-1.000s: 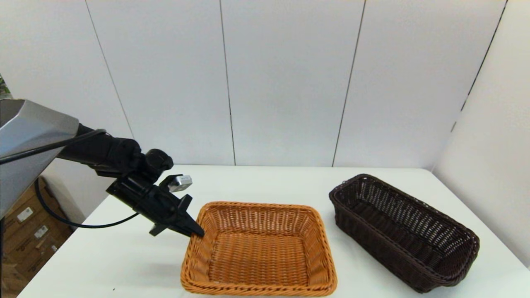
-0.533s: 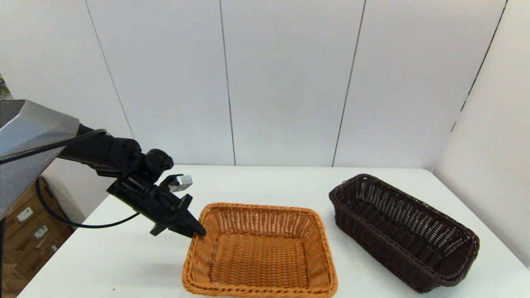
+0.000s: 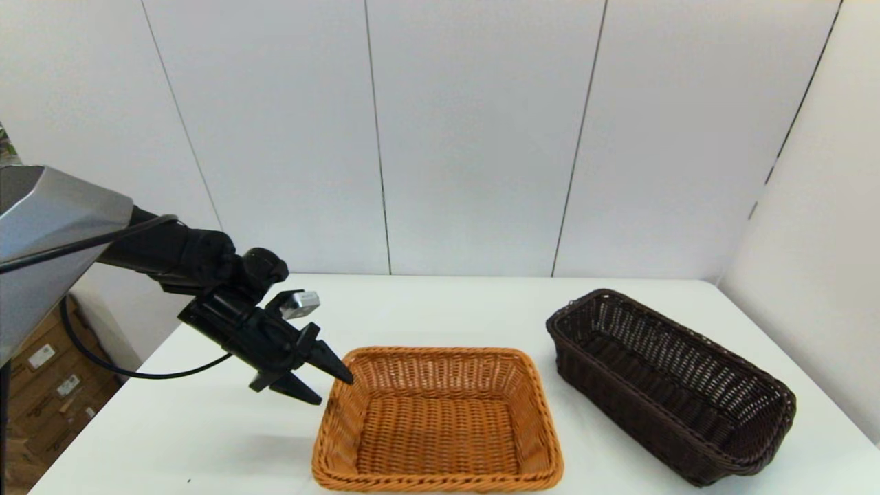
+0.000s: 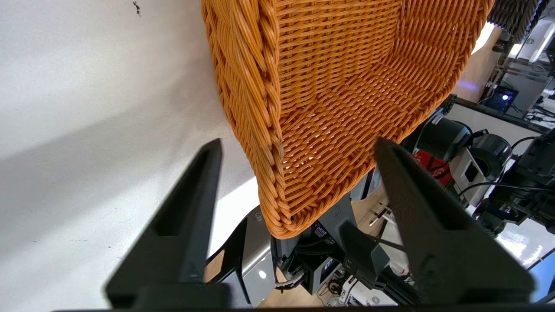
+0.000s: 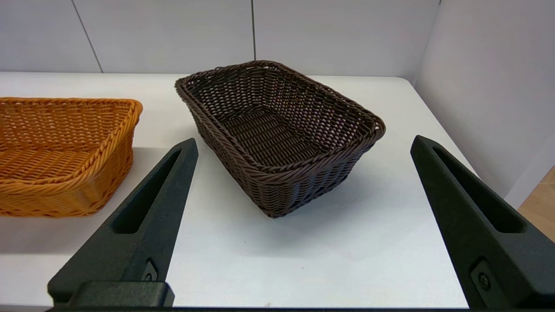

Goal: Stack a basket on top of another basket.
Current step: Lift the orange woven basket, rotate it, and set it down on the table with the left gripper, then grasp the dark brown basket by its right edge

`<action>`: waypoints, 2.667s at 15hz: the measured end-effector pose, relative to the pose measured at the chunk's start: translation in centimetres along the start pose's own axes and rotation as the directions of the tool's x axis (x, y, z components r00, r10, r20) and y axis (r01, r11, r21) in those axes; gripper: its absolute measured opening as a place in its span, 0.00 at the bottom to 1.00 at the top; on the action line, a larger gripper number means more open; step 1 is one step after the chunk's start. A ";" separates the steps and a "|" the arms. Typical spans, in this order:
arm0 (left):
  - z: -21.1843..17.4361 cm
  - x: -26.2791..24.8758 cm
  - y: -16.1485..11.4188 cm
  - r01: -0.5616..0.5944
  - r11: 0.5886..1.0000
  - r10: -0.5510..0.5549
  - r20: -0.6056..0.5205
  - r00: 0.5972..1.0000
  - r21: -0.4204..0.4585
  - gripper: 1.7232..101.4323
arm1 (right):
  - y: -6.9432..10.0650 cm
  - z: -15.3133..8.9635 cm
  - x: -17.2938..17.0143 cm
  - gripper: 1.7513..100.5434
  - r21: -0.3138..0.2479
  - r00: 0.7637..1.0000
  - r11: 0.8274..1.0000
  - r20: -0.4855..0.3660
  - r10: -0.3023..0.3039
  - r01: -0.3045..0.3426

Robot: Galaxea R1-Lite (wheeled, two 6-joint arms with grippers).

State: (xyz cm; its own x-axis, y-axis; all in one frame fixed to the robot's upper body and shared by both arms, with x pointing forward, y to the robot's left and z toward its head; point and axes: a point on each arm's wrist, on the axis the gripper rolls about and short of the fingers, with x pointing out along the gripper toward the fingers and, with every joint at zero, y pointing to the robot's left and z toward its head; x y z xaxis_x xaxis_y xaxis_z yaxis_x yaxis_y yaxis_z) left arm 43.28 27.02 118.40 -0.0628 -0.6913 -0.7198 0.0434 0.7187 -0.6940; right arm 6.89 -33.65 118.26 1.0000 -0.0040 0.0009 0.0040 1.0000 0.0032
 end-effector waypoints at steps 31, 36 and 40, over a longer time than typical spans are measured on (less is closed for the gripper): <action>-23.7 -14.5 -10.3 -0.768 0.618 0.182 0.919 0.351 0.171 0.96 | 0.0 0.0 0.0 0.97 0.000 1.000 1.000 0.000 0.000 0.000; -31.4 -12.2 -7.0 -0.782 0.607 0.078 0.968 0.237 0.143 0.96 | 0.0 0.0 0.0 0.97 0.000 1.000 1.000 0.000 0.000 0.000; -35.6 -10.6 -4.8 -0.788 0.615 0.046 0.996 0.076 0.031 0.96 | 0.0 0.0 0.0 0.97 0.000 1.000 1.000 0.000 0.000 0.000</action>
State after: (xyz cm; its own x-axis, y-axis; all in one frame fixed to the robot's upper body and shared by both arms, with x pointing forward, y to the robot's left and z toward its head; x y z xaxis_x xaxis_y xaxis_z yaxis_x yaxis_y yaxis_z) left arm 8.26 33.62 129.89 0.9904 -0.0936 -0.1018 0.1074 0.9843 0.1404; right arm 6.89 -33.65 118.28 1.0000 -0.0043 0.0013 0.0043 1.0000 0.0032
